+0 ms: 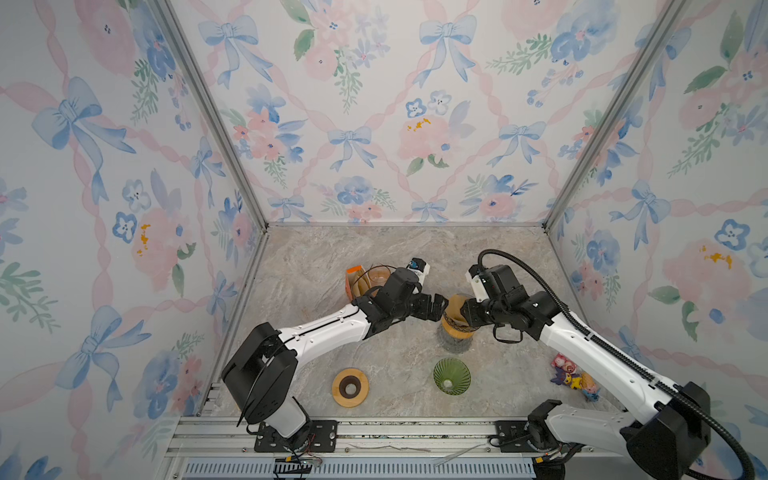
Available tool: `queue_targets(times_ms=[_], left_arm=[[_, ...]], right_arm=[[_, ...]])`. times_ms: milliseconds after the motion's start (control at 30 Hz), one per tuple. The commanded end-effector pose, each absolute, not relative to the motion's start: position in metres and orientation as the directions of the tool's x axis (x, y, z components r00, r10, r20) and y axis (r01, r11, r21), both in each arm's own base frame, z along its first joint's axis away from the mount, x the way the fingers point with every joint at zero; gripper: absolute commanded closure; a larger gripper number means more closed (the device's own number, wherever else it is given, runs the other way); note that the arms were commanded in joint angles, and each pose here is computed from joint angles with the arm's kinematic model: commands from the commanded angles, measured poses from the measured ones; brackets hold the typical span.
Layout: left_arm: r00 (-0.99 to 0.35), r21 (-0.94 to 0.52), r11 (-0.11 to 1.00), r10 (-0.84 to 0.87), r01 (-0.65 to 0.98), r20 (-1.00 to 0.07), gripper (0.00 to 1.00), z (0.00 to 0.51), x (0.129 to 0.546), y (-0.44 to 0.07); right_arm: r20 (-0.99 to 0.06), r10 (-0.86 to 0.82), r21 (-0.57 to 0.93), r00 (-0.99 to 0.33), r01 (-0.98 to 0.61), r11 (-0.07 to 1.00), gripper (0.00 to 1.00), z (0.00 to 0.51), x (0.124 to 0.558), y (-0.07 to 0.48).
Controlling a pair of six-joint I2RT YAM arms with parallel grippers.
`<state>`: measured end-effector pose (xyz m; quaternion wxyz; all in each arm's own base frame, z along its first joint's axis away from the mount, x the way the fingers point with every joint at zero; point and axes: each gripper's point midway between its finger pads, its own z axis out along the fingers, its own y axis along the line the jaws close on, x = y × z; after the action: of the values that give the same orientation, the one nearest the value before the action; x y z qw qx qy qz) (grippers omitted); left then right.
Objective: Place the coffee filter in the dripper
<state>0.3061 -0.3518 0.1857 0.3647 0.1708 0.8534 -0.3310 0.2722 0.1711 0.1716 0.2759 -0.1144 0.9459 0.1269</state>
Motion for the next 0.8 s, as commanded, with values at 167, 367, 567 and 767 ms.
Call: queue_targets(times_ms=[167,367,567,767], left_arm=[[-0.573,-0.421,0.659,0.019,0.623,-0.819,0.02,0.227,0.295,-0.346],[-0.527,-0.394,0.639,0.021,0.66,-0.849,0.02,0.247,0.292,-0.347],[-0.518,-0.383,0.628,0.039,0.678,-0.854,0.02,0.25,0.287,-0.346],[-0.511,-0.358,0.627,0.076,0.692,-0.856,0.02,0.246,0.282,-0.346]], right_arm=[[-0.609,-0.109,0.195,-0.785,-0.282,0.939,0.66,0.182,0.273,0.177],[-0.639,-0.104,0.189,-0.762,-0.287,0.939,0.65,0.193,0.275,0.179],[-0.641,-0.101,0.197,-0.761,-0.289,0.937,0.65,0.191,0.274,0.183],[-0.624,-0.119,0.177,-0.772,-0.288,0.941,0.65,0.18,0.275,0.184]])
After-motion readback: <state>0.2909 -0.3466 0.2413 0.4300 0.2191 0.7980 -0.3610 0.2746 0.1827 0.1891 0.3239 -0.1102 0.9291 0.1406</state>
